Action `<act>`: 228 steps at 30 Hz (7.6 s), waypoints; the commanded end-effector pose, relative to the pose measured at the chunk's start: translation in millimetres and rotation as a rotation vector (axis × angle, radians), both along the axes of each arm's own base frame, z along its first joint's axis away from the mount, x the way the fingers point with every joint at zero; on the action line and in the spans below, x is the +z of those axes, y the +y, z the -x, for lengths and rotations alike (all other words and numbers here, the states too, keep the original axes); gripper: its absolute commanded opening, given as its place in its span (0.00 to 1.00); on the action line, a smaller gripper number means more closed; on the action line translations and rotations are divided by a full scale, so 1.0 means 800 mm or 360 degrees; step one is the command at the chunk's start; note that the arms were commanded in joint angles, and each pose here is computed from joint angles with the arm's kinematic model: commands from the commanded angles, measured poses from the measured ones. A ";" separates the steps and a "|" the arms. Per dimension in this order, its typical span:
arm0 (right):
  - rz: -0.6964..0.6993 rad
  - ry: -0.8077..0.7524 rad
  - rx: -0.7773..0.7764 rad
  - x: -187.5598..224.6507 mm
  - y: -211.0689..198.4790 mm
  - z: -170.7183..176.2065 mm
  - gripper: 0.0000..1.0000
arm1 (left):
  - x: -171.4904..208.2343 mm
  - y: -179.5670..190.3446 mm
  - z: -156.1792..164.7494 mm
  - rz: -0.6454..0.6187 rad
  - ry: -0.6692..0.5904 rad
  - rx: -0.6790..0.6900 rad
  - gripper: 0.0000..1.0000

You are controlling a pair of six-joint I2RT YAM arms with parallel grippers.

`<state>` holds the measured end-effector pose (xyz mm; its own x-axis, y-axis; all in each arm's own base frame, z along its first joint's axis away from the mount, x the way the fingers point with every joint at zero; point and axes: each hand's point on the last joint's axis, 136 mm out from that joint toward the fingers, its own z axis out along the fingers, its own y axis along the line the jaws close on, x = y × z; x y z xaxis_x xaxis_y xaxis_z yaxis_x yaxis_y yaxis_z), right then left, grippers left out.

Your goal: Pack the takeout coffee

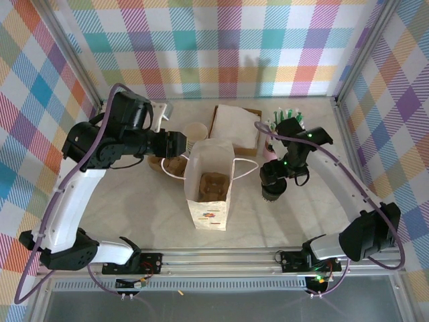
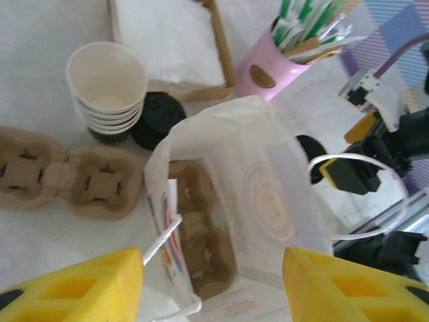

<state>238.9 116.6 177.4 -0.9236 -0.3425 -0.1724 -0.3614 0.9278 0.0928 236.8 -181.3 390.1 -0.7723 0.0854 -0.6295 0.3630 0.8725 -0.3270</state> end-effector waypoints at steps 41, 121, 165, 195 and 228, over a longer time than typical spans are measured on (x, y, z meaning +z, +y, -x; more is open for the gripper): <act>0.0196 0.0133 -0.0354 -0.061 -0.002 0.000 0.86 | -0.015 0.029 0.008 -0.0143 0.0091 0.0104 0.58; 0.0251 0.0108 -0.0735 -0.051 0.003 0.012 0.84 | -0.016 0.042 0.013 -0.0145 0.0063 0.0174 0.58; 0.0265 0.0041 -0.0764 -0.042 0.006 0.003 0.86 | -0.016 0.044 0.013 -0.0140 0.0049 0.0188 0.58; 0.0255 0.0107 -0.0839 -0.070 0.009 -0.004 0.82 | -0.017 0.045 0.012 -0.0155 0.0059 0.0196 0.58; 0.0233 0.0321 -0.0740 -0.099 -0.009 0.049 0.83 | -0.020 0.044 0.012 -0.0158 0.0064 0.0191 0.58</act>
<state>235.7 120.0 122.4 -0.9831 0.1266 -0.1323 0.1241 0.9919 0.0275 225.3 -150.4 372.1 -0.8108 0.0741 -0.5806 0.2624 0.9327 -0.2475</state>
